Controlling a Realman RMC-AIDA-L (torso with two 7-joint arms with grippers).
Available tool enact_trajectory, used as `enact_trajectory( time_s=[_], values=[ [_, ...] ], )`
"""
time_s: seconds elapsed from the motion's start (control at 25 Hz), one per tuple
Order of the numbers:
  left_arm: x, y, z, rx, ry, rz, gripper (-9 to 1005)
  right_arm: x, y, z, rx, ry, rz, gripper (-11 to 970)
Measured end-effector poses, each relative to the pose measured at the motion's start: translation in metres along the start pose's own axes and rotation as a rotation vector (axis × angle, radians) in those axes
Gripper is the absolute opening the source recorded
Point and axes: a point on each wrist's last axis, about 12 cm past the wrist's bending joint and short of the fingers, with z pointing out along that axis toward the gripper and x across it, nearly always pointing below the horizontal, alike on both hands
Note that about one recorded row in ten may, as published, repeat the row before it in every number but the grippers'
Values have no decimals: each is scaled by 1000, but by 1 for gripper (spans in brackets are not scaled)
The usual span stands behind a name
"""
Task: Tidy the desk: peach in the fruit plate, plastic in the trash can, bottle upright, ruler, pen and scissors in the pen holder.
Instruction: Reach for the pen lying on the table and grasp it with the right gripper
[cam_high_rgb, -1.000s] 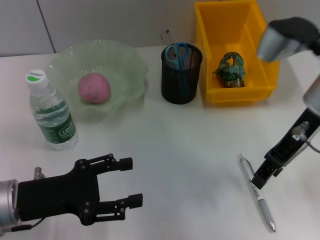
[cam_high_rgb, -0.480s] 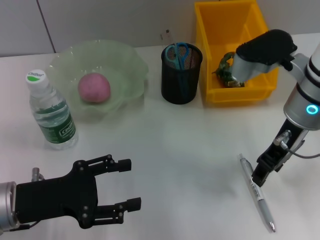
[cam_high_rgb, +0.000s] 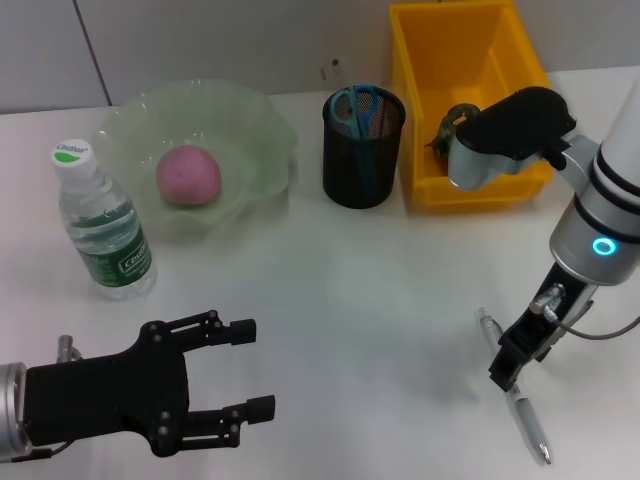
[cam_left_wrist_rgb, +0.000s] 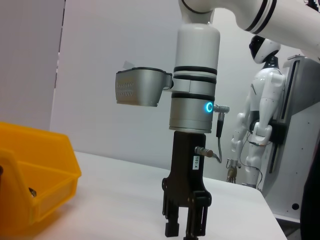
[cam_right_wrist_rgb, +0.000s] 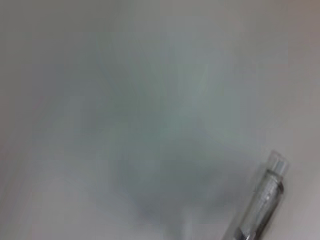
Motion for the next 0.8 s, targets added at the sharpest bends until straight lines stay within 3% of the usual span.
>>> enact_trajectory(
  time_s=[0.8],
  values=[
    [-1, 1, 0, 3, 4, 0, 802, 7, 2, 13, -15, 7, -1, 574]
  ],
)
